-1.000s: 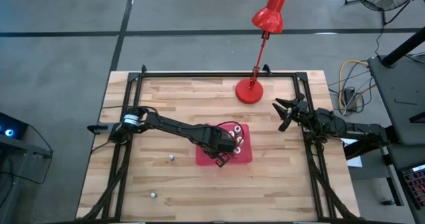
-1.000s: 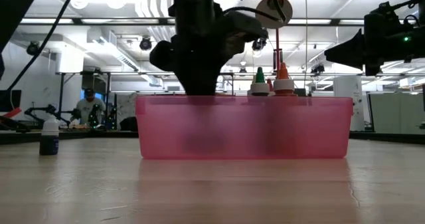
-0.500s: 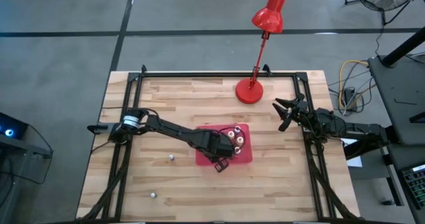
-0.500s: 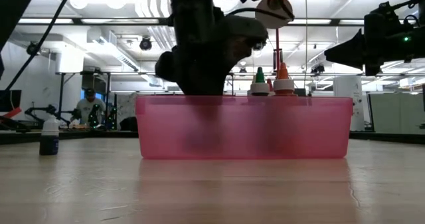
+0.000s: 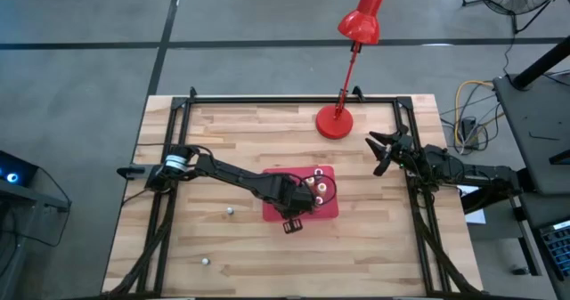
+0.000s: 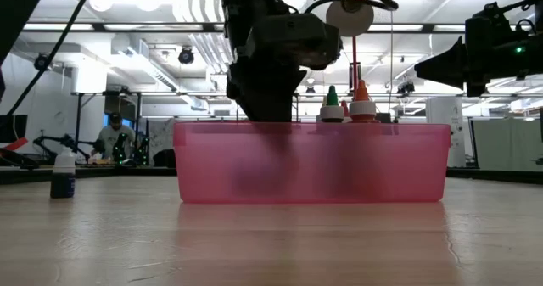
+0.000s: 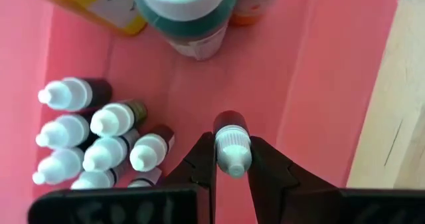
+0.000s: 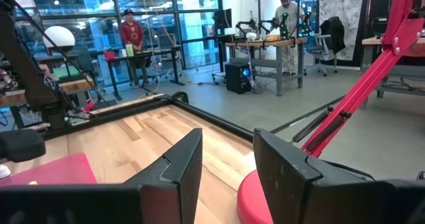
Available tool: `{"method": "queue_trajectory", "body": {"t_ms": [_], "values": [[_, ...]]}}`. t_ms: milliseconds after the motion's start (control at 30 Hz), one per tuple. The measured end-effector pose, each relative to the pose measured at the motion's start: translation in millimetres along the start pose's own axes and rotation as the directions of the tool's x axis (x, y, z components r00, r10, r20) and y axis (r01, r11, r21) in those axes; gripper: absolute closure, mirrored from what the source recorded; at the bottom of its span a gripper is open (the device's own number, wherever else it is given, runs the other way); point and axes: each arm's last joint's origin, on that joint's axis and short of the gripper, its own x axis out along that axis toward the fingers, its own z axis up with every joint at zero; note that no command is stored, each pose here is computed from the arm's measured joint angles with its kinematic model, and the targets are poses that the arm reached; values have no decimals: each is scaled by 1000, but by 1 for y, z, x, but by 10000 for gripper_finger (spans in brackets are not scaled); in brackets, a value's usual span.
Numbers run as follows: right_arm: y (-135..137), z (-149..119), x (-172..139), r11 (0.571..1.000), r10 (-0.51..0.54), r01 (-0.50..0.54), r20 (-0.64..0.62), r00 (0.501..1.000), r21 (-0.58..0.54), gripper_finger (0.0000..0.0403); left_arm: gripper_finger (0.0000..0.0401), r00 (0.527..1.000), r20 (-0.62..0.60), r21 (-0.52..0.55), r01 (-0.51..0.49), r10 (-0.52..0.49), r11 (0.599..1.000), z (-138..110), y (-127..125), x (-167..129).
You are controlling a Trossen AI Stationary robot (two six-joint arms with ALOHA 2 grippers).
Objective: Pick & Place food coloring
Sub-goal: Put the small red food coloring bottle into the red bin
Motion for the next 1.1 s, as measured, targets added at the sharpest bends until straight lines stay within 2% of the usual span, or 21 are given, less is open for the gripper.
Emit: {"method": "queue_trajectory", "body": {"t_ms": [400,900,1100], "values": [[0,0,0,1000,0,0,0,1000,0,275,369,999,10,207,-38,37,978,3,9,1],[0,0,0,1000,0,0,0,1000,0,275,369,999,4,292,-46,47,955,7,19,3],[0,0,0,1000,0,0,0,1000,0,275,369,998,-43,293,-26,41,956,5,24,16]]}}
